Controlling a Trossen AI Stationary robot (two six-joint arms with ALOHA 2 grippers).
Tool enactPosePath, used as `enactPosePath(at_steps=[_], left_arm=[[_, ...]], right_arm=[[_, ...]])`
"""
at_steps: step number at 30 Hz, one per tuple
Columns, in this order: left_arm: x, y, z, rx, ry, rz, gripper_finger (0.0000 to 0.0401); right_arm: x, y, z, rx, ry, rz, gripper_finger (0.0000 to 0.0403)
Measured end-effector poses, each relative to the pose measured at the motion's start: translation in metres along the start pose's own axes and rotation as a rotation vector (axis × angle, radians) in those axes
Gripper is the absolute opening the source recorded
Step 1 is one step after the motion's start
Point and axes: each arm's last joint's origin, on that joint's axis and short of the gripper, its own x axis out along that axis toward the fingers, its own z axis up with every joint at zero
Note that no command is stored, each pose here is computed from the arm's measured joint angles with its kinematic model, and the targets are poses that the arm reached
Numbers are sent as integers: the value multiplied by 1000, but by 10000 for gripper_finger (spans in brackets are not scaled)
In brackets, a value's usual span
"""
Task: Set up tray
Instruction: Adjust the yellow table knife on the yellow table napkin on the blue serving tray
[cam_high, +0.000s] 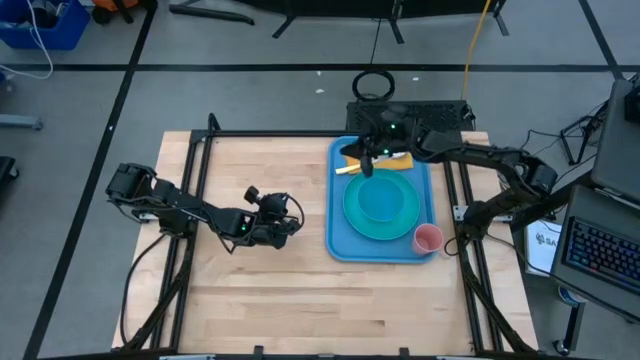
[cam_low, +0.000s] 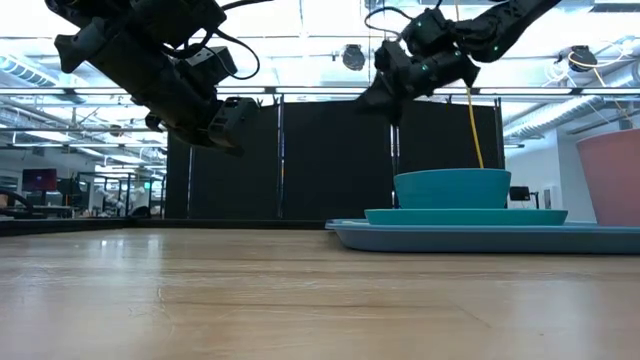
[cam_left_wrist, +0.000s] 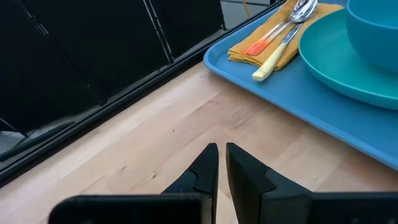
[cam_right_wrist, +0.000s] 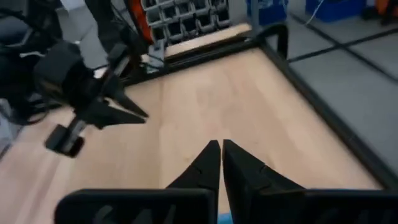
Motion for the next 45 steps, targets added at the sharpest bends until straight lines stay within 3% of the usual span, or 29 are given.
enactPosePath(at_steps=[4,11,15,21,27,32,40,45], left_arm=[[0,-1,-1,19,16,-26,37],[9,3,3,27,38,-31,37],[21,8,8,53,65,-45,37],[49,16,26,159,75,-282,37],[77,38,38,244,64,-431,37],[95,55,48,285,-10,-762,20],[115,81,67,194,-69,-685,5],[121,88,77,221,-98,-718,21]], right_arm=[[2,20,-8,-35,56,17,2],[2,60,-31,-241,65,-213,1],[-1,75,-49,-219,65,-205,1],[-9,85,-79,-206,15,-160,1],[-18,87,-105,-168,-50,-133,1],[-21,86,-119,-149,-43,-130,1],[-22,85,-126,-151,-22,-133,0],[-22,85,-125,-162,-26,-133,0]])
